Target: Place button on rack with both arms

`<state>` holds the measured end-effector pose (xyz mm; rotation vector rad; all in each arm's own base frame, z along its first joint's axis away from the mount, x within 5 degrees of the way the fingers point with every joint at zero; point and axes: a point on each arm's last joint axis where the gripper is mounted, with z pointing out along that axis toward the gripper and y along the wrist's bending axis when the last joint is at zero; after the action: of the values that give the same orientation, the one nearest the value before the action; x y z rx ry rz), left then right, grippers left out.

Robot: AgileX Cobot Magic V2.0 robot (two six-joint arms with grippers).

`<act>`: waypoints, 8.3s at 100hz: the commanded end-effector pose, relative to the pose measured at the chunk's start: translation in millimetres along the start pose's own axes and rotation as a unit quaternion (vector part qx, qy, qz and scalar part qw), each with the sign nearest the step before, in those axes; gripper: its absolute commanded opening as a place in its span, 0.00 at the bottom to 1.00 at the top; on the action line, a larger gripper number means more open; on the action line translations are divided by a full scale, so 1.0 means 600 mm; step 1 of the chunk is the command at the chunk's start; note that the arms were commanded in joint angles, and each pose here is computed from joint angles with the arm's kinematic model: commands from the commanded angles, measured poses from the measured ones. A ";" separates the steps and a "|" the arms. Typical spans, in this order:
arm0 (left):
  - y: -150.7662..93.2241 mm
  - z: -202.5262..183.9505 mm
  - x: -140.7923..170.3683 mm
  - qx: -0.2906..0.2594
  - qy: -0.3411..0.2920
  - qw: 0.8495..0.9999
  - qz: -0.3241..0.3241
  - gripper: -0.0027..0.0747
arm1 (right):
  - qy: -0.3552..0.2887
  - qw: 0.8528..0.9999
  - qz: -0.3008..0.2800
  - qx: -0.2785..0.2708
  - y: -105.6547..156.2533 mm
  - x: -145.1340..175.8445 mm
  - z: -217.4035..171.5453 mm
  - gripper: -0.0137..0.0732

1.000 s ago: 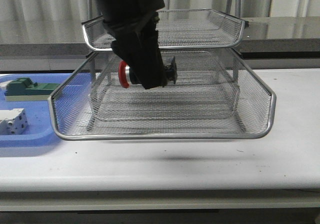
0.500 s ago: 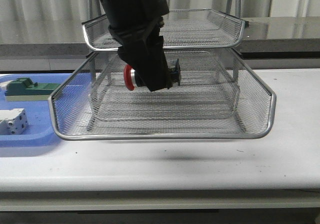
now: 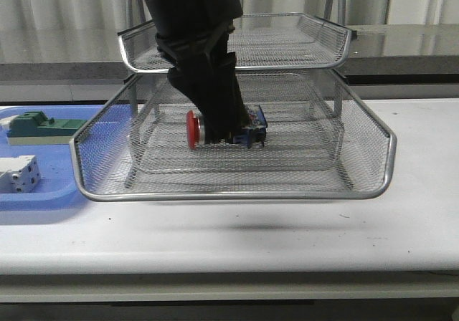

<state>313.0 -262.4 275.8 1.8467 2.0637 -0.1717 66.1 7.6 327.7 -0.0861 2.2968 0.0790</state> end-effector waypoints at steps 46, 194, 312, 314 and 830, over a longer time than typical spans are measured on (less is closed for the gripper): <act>-0.015 -0.196 0.003 -0.065 -0.081 0.992 -0.066 0.61 | -0.040 0.999 -0.003 0.003 -0.001 -0.020 -0.011 0.08; -0.303 -0.278 0.381 -0.436 -0.374 0.735 -0.359 0.60 | -0.040 0.999 -0.003 0.003 -0.001 -0.020 -0.011 0.08; -0.350 -0.235 0.419 -0.484 -0.441 0.662 -0.365 0.30 | -0.040 0.999 -0.003 0.003 -0.001 -0.020 -0.011 0.08; -0.350 -0.235 0.419 -0.484 -0.441 0.662 -0.365 0.26 | -0.040 0.999 -0.003 0.003 -0.001 -0.020 -0.011 0.08; -0.350 -0.235 0.419 -0.484 -0.441 0.662 -0.365 0.01 | -0.156 0.982 -0.104 -0.036 0.011 -0.101 0.103 0.09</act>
<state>62.0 -13.3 273.6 0.1651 1.5536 -0.1005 166.8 29.0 323.7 -0.3869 2.0392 0.0977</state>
